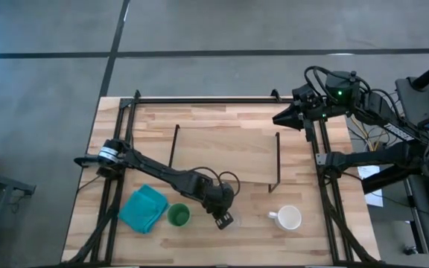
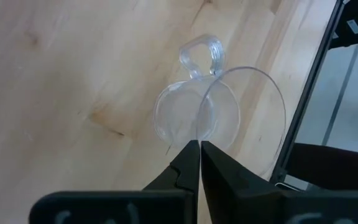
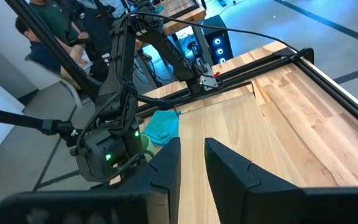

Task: Stack small to large cups/mugs on shelf
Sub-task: Put the transparent cup on the shelf

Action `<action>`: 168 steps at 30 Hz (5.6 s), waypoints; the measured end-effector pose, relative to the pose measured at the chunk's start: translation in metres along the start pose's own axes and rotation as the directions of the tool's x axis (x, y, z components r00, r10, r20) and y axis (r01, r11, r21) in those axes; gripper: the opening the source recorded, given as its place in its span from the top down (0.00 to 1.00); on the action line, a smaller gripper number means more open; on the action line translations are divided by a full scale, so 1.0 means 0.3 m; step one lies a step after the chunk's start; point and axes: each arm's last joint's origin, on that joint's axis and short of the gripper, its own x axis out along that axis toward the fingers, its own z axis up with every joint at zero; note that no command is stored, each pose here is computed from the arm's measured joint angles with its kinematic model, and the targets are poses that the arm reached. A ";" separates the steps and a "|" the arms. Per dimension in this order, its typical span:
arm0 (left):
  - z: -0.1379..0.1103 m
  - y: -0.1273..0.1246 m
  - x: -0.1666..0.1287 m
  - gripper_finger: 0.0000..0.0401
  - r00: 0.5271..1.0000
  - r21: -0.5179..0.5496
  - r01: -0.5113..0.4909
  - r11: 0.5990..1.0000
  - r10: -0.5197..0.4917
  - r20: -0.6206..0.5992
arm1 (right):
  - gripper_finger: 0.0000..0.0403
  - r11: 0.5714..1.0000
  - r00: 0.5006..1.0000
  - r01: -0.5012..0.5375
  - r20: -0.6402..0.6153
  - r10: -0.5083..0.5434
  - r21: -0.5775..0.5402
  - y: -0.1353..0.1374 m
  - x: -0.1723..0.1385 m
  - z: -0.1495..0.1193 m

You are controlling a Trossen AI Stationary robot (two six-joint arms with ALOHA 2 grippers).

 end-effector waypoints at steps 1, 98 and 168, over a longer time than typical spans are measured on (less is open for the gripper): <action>0.001 -0.002 -0.005 1.00 1.000 0.001 0.002 1.000 -0.002 0.002 | 0.83 1.000 1.000 0.000 0.000 0.000 0.000 0.000 0.000 0.000; -0.029 0.054 0.047 0.65 0.992 0.202 0.087 0.975 -0.102 0.070 | 0.83 1.000 1.000 -0.001 -0.004 0.001 0.003 0.000 0.000 -0.002; 0.103 0.296 -0.663 0.96 0.778 -0.098 -0.590 0.801 0.597 0.193 | 0.83 0.999 0.997 0.022 -0.081 -0.018 0.040 -0.008 0.001 -0.030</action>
